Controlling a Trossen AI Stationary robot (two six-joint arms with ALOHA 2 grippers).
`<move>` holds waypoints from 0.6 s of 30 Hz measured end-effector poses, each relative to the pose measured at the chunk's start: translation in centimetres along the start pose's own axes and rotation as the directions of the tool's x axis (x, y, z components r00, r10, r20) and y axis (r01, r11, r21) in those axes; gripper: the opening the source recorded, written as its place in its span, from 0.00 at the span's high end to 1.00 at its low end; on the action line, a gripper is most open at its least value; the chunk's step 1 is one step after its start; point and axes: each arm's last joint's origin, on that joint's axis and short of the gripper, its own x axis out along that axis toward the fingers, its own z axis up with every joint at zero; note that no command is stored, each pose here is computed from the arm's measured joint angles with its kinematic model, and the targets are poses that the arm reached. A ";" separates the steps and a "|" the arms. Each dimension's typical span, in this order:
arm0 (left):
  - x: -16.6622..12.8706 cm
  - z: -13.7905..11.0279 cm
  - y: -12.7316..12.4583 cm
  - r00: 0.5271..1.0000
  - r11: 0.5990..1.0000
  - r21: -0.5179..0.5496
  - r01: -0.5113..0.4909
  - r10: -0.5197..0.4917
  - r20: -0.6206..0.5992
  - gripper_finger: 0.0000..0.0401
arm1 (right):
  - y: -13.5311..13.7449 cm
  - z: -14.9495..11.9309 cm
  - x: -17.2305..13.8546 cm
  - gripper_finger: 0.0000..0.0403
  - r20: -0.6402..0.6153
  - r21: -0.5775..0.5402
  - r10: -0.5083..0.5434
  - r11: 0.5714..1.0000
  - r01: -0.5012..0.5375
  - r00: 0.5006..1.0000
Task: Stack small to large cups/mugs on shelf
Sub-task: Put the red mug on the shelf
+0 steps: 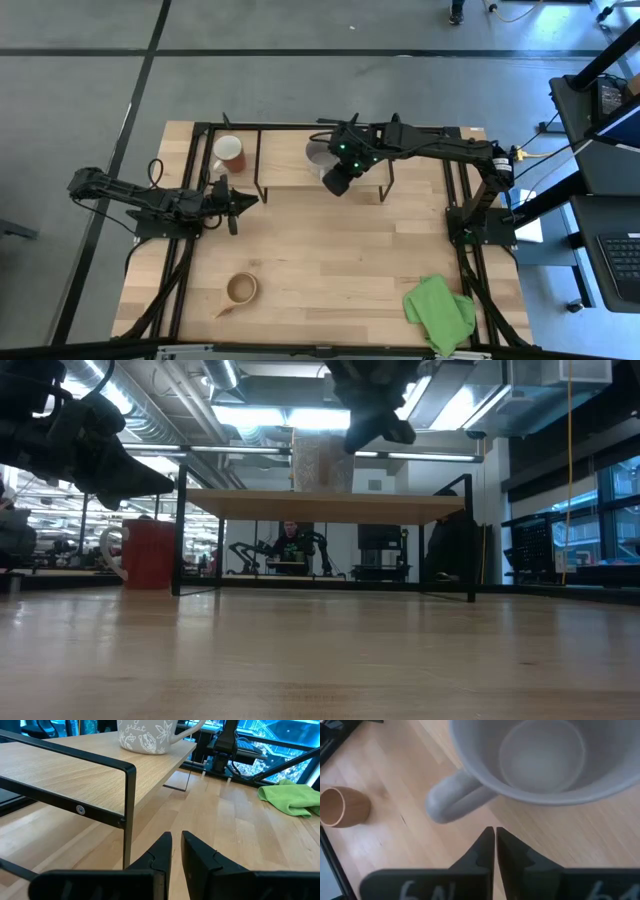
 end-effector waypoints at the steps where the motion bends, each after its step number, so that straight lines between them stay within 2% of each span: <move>1: 0.0 0.0 0.0 1.000 1.000 0.000 0.000 0.000 0.000 0.91 | 0.0 -0.1 -0.1 0.95 -0.006 0.000 -0.003 1.000 0.003 1.000; 9: 0.0 0.0 0.0 1.000 1.000 0.000 0.000 0.000 0.000 0.91 | 0.0 -0.2 -1.7 0.94 0.018 -0.002 0.007 1.000 -0.007 1.000; 18: 0.0 0.0 0.0 1.000 1.000 -0.023 0.000 0.000 0.005 0.91 | -0.1 -0.3 -3.8 0.94 0.056 -0.002 -0.029 1.000 0.030 0.998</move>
